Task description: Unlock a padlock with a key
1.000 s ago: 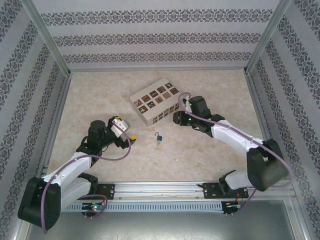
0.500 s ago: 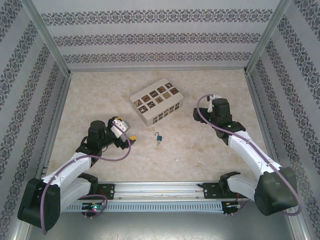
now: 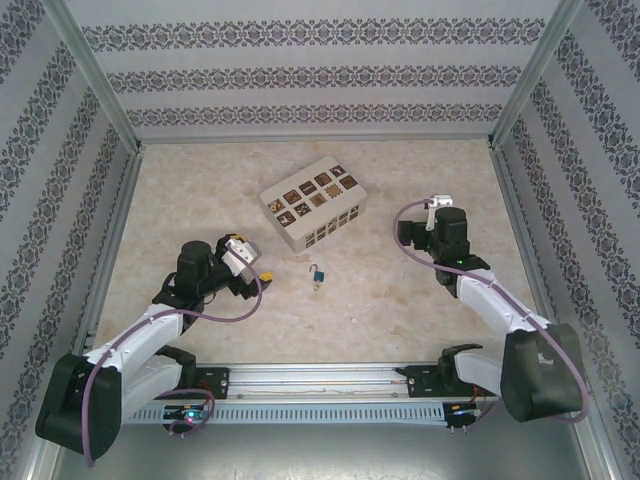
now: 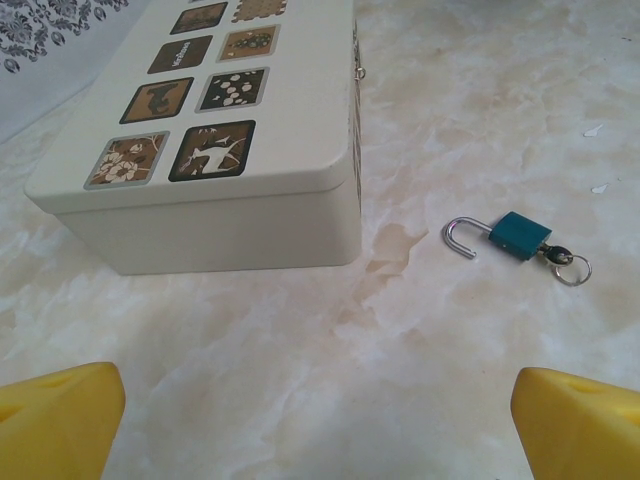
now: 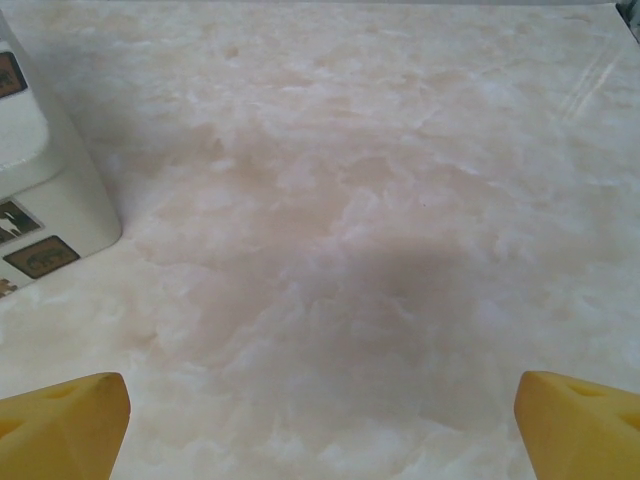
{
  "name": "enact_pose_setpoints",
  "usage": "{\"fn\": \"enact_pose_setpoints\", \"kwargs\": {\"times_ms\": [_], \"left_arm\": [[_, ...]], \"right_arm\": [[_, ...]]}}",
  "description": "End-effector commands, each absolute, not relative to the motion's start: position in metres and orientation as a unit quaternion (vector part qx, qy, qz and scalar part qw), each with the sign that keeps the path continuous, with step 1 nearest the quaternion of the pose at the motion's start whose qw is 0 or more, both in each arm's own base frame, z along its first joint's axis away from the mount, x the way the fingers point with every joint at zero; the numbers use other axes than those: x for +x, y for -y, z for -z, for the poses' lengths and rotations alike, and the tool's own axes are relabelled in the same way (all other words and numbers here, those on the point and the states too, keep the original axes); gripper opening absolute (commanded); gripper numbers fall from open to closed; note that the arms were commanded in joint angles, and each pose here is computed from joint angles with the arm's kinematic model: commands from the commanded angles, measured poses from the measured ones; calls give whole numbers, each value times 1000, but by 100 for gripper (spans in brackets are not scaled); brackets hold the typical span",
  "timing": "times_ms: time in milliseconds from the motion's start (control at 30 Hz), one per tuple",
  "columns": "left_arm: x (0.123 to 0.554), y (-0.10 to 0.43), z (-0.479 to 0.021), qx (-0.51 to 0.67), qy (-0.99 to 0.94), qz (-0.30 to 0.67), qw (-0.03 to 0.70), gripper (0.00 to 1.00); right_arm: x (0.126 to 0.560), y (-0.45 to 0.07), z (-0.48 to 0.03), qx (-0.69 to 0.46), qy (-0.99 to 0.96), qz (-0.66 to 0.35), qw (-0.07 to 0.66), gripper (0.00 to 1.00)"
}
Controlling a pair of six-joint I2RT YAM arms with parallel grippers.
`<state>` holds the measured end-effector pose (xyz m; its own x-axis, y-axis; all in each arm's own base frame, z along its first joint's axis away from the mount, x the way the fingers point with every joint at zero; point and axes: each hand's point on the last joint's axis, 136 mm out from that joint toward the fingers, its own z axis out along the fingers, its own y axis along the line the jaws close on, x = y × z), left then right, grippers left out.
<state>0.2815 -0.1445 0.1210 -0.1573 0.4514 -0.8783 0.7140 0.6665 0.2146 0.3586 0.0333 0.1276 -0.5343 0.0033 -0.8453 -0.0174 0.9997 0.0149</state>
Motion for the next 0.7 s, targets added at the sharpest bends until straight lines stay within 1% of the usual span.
{"fn": "enact_pose_setpoints", "kwargs": {"times_ms": [0, 200, 267, 300, 400, 467, 600, 667], "left_arm": [[286, 144, -128, 393, -746, 119, 524, 99], [287, 144, -128, 393, -747, 119, 524, 99], [286, 144, -128, 392, -747, 120, 523, 99], [286, 144, -128, 393, -746, 120, 524, 99], [286, 144, -129, 393, -745, 120, 525, 99], [286, 144, -129, 393, -746, 119, 525, 99], [287, 143, -128, 391, -747, 117, 525, 99], [287, 143, -128, 390, -748, 116, 525, 99]], "right_arm": [[374, -27, -130, -15, -849, 5, 528, 99], [388, -29, -123, -28, -821, -1, 570, 98], [390, -32, -123, -49, -822, 5, 567, 98], [390, -32, -125, -57, -814, 7, 577, 98], [389, -22, -124, -35, -792, 7, 610, 98], [379, -15, -116, -20, -786, -3, 618, 98], [376, -17, -111, -24, -768, -16, 640, 99], [379, -17, -110, -23, -774, -16, 633, 98]]}}
